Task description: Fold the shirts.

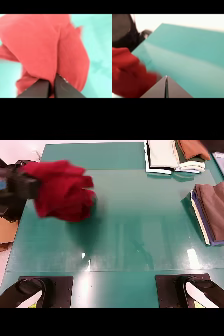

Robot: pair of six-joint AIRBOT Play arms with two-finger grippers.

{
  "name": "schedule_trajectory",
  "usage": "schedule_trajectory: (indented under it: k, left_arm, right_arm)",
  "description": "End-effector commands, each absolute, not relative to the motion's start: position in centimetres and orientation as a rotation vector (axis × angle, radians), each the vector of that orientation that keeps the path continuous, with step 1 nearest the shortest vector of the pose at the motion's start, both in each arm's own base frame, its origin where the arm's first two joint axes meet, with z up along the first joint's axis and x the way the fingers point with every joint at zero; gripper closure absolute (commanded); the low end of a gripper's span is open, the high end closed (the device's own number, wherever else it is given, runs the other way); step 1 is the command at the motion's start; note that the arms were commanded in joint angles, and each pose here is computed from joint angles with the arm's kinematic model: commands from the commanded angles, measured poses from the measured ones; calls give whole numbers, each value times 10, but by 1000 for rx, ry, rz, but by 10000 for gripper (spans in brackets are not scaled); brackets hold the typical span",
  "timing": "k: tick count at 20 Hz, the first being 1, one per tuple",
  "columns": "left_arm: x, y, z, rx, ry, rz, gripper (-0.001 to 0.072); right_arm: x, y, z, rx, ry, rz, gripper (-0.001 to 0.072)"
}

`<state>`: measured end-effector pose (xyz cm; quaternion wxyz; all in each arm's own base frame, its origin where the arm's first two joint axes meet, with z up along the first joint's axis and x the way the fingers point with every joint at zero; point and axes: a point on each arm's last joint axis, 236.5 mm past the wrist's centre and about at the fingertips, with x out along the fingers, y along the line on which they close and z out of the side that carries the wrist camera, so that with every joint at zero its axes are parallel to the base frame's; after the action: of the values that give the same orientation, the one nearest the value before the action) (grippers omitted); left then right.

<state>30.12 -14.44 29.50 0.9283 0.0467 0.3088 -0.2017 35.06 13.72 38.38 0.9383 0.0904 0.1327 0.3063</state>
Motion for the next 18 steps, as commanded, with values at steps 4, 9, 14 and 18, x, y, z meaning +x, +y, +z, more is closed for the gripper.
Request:
schedule_trajectory:
  k: [4,9,14,18]
  left_arm:
    - [322,-354,277,277,526,-874,686]
    - [334,-444,238,288,531,-1027,151]
    - [406,-325,190,195,833,-748,151]
    - [436,-227,116,-4,1099,-534,151]
  right_arm:
    - [348,96,428,164,176,487,690]
    - [349,77,413,172,238,442,690]
    - [348,76,408,169,259,442,690]
    - [351,76,404,172,274,445,690]
